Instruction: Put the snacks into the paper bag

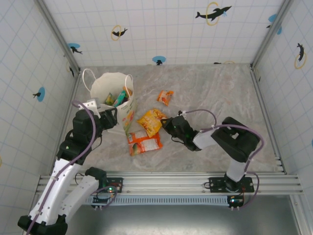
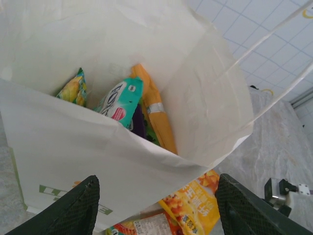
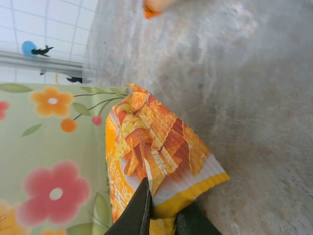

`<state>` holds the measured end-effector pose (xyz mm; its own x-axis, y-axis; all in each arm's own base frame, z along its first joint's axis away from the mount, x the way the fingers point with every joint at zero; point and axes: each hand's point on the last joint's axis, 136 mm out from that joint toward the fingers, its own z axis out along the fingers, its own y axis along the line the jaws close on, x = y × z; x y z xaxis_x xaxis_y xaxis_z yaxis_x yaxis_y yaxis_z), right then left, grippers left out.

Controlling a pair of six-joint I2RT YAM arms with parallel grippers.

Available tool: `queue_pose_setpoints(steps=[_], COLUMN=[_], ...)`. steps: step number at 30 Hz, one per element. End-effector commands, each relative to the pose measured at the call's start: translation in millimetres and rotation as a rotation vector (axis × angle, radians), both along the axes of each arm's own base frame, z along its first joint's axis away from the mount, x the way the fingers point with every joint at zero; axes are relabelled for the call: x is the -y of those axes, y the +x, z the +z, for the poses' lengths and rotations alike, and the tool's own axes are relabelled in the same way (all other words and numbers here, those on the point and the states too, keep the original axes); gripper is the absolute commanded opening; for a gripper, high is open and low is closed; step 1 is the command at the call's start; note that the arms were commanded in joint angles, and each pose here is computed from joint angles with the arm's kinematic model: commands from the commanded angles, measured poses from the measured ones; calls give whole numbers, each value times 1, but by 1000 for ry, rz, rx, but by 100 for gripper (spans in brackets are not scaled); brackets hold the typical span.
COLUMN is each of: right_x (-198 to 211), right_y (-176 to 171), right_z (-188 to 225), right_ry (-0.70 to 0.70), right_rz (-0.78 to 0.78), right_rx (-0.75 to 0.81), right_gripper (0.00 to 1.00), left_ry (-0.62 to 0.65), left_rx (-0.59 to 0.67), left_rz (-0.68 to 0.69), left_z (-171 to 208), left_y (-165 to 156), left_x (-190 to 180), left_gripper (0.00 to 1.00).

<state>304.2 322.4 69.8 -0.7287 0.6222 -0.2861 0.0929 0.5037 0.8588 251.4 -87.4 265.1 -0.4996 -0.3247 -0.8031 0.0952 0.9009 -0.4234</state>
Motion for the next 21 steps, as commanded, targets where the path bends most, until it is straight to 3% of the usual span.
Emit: queue_pose_setpoints(steps=[1, 9, 14, 21], right_x=[21, 51, 66, 60], right_y=[2, -14, -27, -55], right_z=[17, 60, 88, 140], right_ry=[-168, -414, -516, -521], right_rz=[19, 139, 202, 337], right_rx=[143, 406, 592, 887], right_gripper=[0, 0, 0, 0], left_ry=[37, 103, 164, 149], left_rx=[76, 174, 236, 317], left_rz=[-61, -241, -442, -731], left_z=[17, 33, 35, 36], left_y=[0, -10, -26, -54], left_x=[5, 26, 49, 84], left_gripper=[67, 77, 79, 77])
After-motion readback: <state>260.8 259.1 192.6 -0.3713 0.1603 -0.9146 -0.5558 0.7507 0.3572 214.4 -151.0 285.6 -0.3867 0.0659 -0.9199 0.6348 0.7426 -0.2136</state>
